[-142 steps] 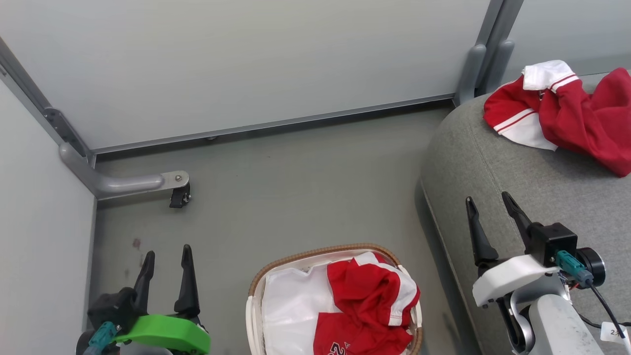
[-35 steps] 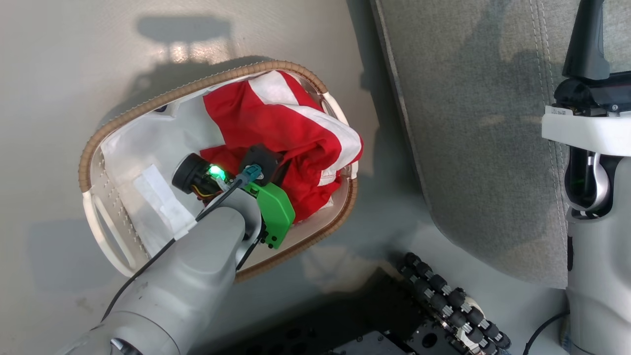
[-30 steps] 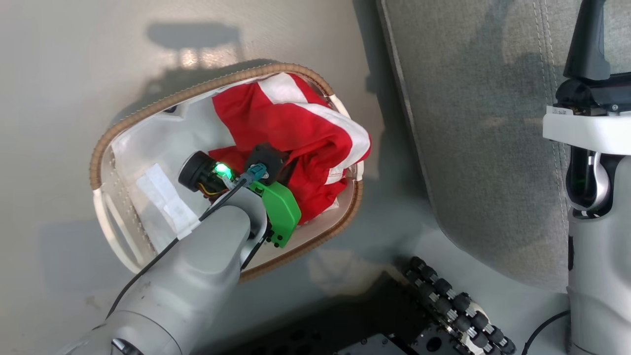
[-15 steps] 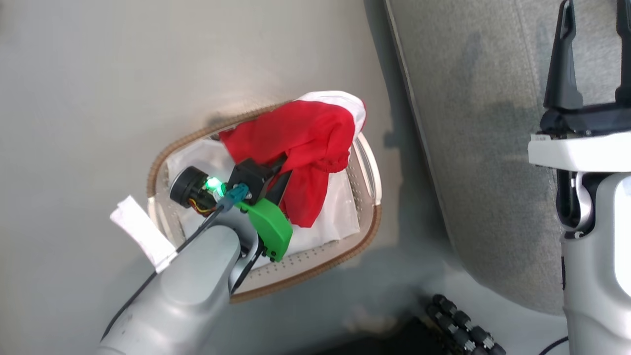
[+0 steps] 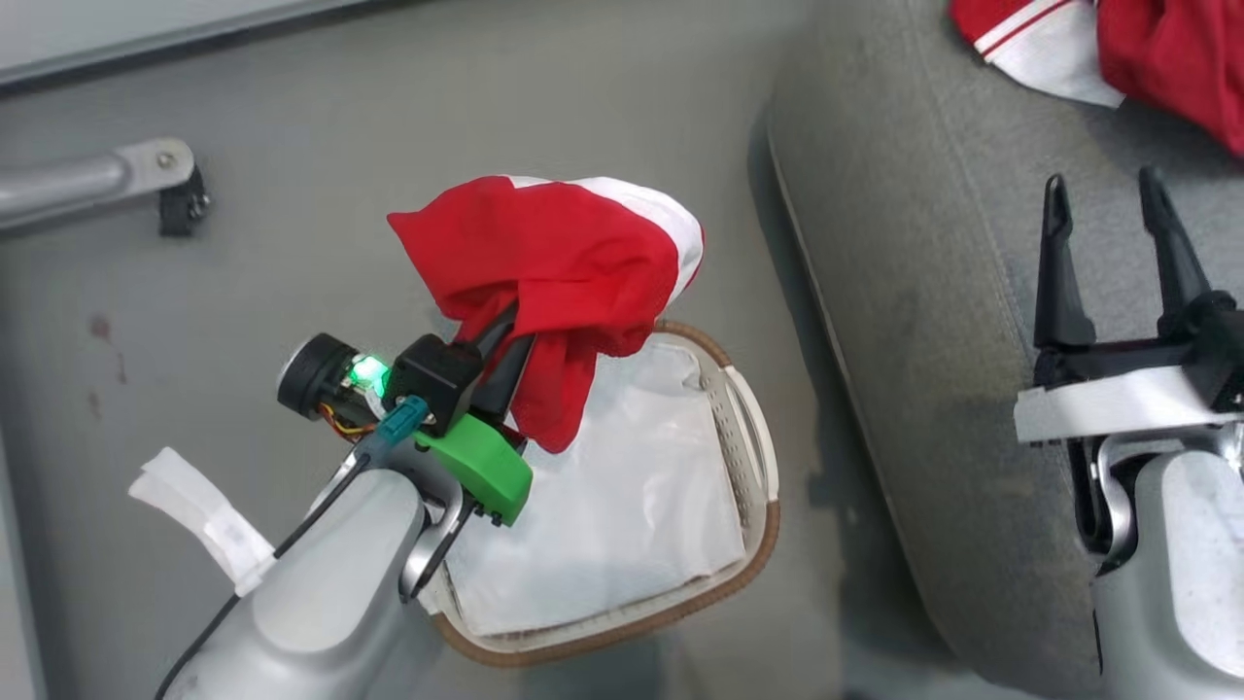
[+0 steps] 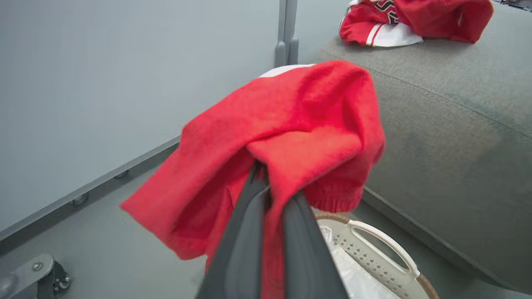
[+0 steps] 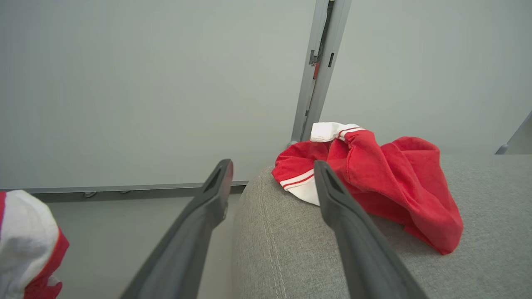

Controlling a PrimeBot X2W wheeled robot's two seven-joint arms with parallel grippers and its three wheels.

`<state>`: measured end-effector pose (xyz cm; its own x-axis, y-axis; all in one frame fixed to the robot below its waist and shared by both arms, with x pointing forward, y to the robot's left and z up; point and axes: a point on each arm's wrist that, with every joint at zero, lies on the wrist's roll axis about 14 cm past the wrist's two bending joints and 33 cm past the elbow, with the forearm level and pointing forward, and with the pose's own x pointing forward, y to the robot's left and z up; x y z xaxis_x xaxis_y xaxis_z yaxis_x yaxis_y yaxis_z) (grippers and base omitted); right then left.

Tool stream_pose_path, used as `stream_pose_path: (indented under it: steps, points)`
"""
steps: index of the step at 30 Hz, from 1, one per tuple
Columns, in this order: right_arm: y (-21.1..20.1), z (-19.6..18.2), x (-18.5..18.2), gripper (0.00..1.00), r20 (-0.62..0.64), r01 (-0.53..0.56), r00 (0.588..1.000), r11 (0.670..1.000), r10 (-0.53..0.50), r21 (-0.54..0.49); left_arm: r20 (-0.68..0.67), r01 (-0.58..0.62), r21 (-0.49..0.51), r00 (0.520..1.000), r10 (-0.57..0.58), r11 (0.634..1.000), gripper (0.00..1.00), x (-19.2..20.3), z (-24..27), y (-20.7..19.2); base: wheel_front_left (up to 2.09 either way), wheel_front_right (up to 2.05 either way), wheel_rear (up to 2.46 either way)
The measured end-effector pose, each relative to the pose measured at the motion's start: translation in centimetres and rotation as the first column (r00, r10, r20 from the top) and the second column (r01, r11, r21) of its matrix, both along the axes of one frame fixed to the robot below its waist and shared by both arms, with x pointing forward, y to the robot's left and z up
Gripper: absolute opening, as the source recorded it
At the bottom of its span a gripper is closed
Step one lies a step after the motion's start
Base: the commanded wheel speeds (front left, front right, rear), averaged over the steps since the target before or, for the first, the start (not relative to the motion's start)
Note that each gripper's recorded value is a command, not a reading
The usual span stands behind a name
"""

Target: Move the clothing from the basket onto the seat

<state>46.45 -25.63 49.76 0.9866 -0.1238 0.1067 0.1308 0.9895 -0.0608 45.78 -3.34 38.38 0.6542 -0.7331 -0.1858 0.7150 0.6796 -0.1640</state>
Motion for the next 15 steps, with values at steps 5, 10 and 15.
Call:
stream_pose_path:
  steps: [5, 10, 15]
  points:
    - [1.6, 1.4, -1.9, 1.00, 0.017, -0.040, 0.999, 0.999, 0.039, 0.023, 0.181, -0.012, 0.001, 0.983, 0.012, 1.000, 0.00, 1.3, 6.6, 1.1, 0.00, 0.00, 0.00]
    - [3.7, 3.0, -3.2, 1.00, 0.051, -0.102, 0.994, 0.994, 0.100, 0.038, 0.349, -0.012, 0.003, 0.937, 0.010, 1.000, 0.00, 2.2, 13.3, 1.5, 0.00, 0.00, 0.00]
    - [5.8, 4.5, -4.1, 1.00, 0.086, -0.161, 0.984, 0.986, 0.157, 0.048, 0.477, -0.017, 0.028, 0.879, 0.001, 0.999, 0.00, 2.3, 19.0, 2.2, 0.00, 0.00, 0.00]
